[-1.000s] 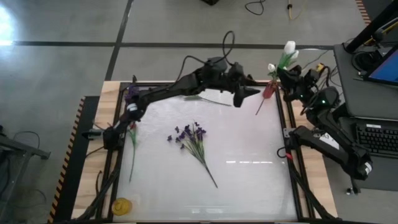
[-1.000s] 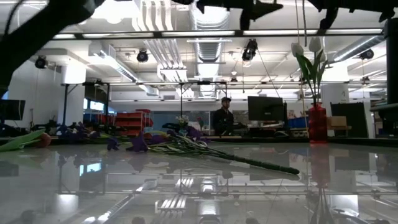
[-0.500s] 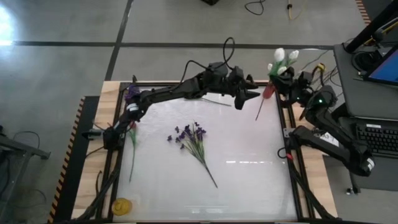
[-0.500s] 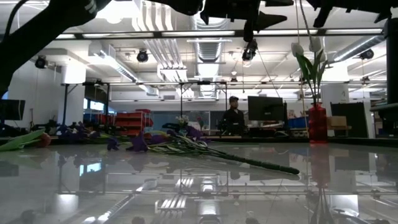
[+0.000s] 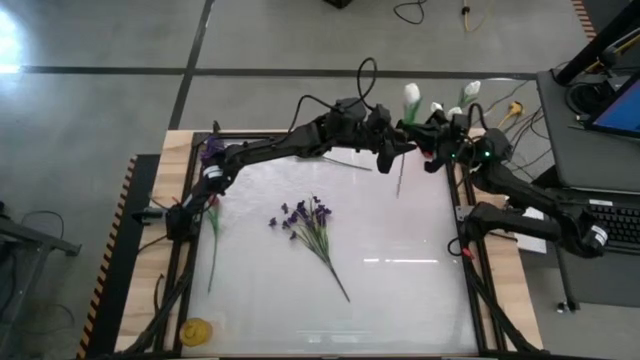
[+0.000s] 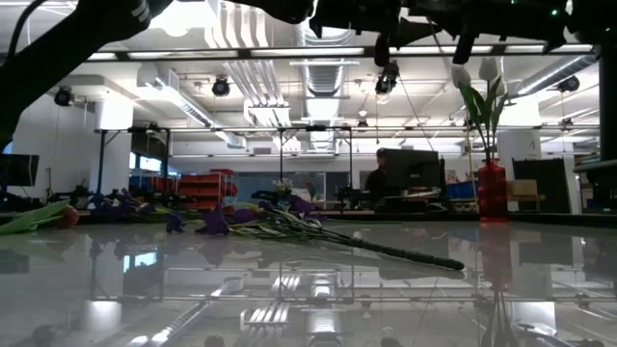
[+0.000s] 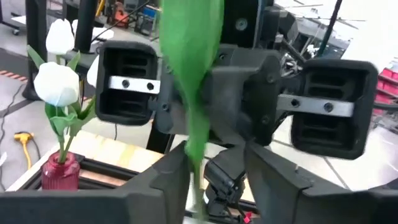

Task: Sort flowers into vase by color
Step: Put the white tulip into the red flower vase

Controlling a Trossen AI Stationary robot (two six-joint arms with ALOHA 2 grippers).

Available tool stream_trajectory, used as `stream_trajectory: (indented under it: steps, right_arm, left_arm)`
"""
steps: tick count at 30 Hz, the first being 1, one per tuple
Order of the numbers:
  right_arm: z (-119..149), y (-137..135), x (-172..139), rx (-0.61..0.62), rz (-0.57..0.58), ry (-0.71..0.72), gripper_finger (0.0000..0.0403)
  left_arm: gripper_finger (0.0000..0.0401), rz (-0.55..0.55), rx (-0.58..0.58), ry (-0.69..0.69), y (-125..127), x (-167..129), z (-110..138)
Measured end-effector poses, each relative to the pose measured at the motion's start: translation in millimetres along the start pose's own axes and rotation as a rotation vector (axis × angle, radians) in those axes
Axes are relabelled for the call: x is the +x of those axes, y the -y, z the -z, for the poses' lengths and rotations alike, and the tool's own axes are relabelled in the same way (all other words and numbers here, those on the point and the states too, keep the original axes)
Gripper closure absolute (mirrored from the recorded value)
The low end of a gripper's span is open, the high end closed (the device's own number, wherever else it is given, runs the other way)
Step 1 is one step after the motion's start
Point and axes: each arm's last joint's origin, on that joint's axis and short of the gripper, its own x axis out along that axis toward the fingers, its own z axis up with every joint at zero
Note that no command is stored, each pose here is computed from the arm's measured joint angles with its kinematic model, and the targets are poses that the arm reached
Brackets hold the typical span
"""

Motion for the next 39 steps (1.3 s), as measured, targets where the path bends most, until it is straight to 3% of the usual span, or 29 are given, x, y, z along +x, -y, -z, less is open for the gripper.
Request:
stream_trajectory:
  steps: [15,21,32,39]
  right_arm:
    - [-4,-2,1,-0.016,-0.010,0.008,0.0390]
    - [-2,-1,1,-0.008,-0.002,-0.011,0.0379]
    - [-3,0,3,0.046,0.015,-0.055,0.0265]
    - [-8,-1,8,0.070,0.020,-0.107,0.0268]
  left_arm:
    - [0.0397,0.004,-0.024,-0.060,-4,-6,-3]
    - [0.0400,-0.037,0.033,-0.168,-1,-16,-13]
    - [0.0401,-0.058,0.056,-0.310,1,-28,-8]
    - [0.0401,-0.050,0.064,-0.311,5,-27,-7]
